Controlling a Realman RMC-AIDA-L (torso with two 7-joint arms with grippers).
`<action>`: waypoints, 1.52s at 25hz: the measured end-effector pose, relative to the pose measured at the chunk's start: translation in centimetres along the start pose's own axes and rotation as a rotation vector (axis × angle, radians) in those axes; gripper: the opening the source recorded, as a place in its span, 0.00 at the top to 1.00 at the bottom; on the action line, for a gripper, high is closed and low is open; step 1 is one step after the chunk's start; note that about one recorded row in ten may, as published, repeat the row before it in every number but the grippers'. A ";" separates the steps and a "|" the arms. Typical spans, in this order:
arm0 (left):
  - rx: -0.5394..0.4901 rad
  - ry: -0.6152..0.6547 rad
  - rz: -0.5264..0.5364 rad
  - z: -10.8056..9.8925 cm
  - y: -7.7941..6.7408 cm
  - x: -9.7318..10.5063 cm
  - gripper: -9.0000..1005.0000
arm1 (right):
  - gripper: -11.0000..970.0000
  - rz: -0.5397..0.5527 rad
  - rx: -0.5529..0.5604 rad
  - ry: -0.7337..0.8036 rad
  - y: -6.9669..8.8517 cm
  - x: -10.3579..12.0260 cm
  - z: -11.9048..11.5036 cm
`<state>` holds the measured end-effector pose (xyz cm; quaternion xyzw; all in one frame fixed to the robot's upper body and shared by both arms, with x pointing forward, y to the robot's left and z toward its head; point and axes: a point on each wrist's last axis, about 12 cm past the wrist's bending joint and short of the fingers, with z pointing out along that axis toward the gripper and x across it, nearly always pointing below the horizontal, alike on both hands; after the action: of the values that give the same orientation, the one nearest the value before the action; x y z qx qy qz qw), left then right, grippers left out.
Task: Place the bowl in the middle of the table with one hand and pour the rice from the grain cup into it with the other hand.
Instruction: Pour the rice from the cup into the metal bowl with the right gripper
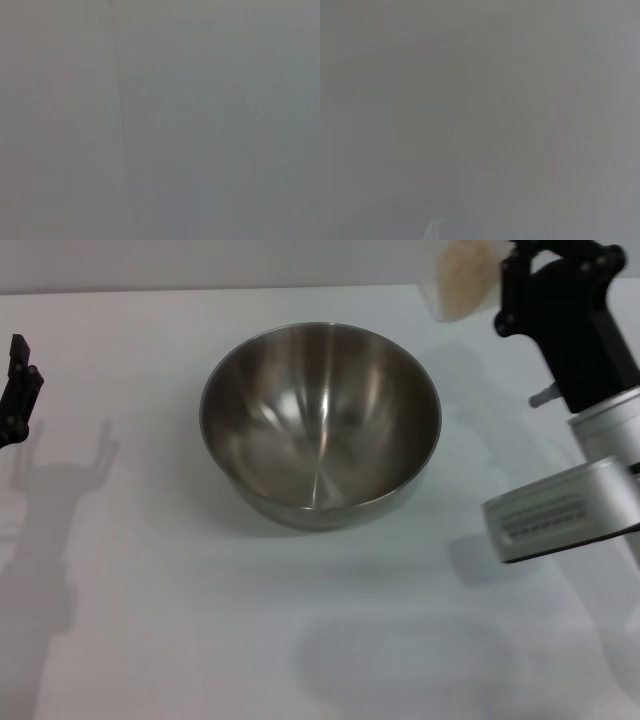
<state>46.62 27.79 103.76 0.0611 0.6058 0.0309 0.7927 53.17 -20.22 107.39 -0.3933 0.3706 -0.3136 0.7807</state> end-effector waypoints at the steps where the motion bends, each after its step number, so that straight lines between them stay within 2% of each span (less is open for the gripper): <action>1: 0.000 0.000 0.000 0.0 0.0 0.0 0.17 | 0.99 -0.037 -0.008 -0.009 0.2 -0.3 0.2; 6: 0.006 0.016 0.000 0.1 -0.1 0.2 0.17 | 0.99 -0.224 -0.031 -0.054 0.9 -1.7 1.2; 15: 0.005 0.026 0.001 0.0 0.0 0.3 0.17 | 0.99 -0.373 -0.090 -0.151 1.9 -3.0 3.3; 21: 0.006 0.028 0.001 -0.1 -0.1 0.3 0.17 | 0.99 -0.453 -0.131 -0.215 2.6 -3.8 3.3; 32: 0.009 0.027 0.001 -0.1 -0.1 0.3 0.17 | 0.99 -0.664 -0.209 -0.255 4.0 -4.0 2.8; 38: 0.009 0.028 -0.005 -0.1 -0.1 0.3 0.17 | 0.99 -0.837 -0.231 -0.284 4.5 -4.3 2.7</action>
<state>46.62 27.73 103.39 0.0627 0.6172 0.0273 0.7838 54.03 -13.61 106.08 -0.6327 0.1017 -0.5016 0.5811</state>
